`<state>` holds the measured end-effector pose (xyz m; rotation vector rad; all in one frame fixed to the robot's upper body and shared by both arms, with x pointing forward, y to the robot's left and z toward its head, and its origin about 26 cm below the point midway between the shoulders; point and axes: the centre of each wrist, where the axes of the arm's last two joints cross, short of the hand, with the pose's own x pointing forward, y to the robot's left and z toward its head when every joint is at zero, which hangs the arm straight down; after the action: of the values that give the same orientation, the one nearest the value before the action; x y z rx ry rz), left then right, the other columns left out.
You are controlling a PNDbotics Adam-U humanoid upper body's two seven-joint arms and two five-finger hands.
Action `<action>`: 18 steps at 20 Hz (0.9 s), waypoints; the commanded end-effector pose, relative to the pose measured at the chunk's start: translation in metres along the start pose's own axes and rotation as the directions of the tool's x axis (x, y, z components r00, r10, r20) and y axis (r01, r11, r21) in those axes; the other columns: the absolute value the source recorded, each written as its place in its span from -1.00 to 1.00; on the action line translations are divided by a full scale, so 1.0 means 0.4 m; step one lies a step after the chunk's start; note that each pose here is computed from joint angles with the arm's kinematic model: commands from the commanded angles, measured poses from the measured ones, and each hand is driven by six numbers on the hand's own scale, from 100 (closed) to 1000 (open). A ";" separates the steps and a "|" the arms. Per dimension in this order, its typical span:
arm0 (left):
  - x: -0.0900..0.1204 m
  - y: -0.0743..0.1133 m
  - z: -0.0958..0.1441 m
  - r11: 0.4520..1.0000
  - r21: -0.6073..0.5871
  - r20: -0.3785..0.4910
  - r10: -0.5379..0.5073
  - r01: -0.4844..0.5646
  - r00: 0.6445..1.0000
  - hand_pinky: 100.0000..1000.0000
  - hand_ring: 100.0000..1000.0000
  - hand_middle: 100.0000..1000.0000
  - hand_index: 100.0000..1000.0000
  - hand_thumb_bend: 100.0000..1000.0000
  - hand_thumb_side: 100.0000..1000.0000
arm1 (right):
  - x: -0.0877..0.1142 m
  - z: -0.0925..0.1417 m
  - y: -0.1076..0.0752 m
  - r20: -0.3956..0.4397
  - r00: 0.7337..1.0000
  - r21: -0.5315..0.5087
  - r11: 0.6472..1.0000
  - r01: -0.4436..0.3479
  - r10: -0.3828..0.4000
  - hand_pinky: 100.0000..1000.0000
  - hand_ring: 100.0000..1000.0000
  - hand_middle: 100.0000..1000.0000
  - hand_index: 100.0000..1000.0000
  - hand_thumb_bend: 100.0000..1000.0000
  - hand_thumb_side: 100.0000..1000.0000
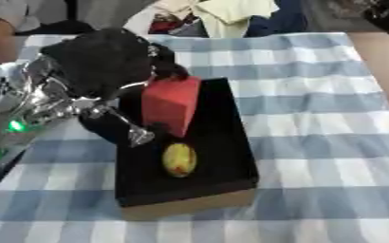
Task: Pick up objects on the table and place them in the box.
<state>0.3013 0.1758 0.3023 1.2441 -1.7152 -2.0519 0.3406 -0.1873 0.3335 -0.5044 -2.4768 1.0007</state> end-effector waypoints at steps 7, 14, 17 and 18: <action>0.044 -0.015 -0.015 0.999 -0.041 0.031 0.019 -0.017 0.999 -0.02 -0.02 -0.49 0.15 -1.00 -0.52 | 0.016 -0.007 -0.024 0.023 1.000 -0.023 1.000 -0.017 0.017 0.68 0.59 0.37 0.56 -1.00 0.66; 0.050 -0.050 -0.035 0.996 -0.091 0.027 0.013 -0.010 1.000 0.02 0.03 -0.43 0.19 -1.00 -0.48 | 0.018 -0.007 -0.024 0.025 1.000 -0.026 1.000 -0.014 0.015 0.68 0.59 0.37 0.55 -1.00 0.66; 0.048 -0.062 -0.043 0.994 -0.106 0.024 0.009 -0.006 1.000 0.06 0.08 -0.33 0.26 -1.00 -0.40 | 0.018 -0.007 -0.024 0.025 1.000 -0.028 1.000 -0.014 0.015 0.68 0.59 0.37 0.56 -1.00 0.66; 0.048 -0.066 -0.046 0.994 -0.111 0.022 0.007 -0.005 1.000 0.07 0.10 -0.30 0.28 -1.00 -0.38 | 0.018 -0.008 -0.024 0.025 1.000 -0.028 0.999 -0.014 0.015 0.68 0.59 0.37 0.56 -1.00 0.66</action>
<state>0.3110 0.1580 0.2658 1.1519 -1.5883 -2.1337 0.3402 -0.1869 0.3340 -0.4973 -2.4786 0.9916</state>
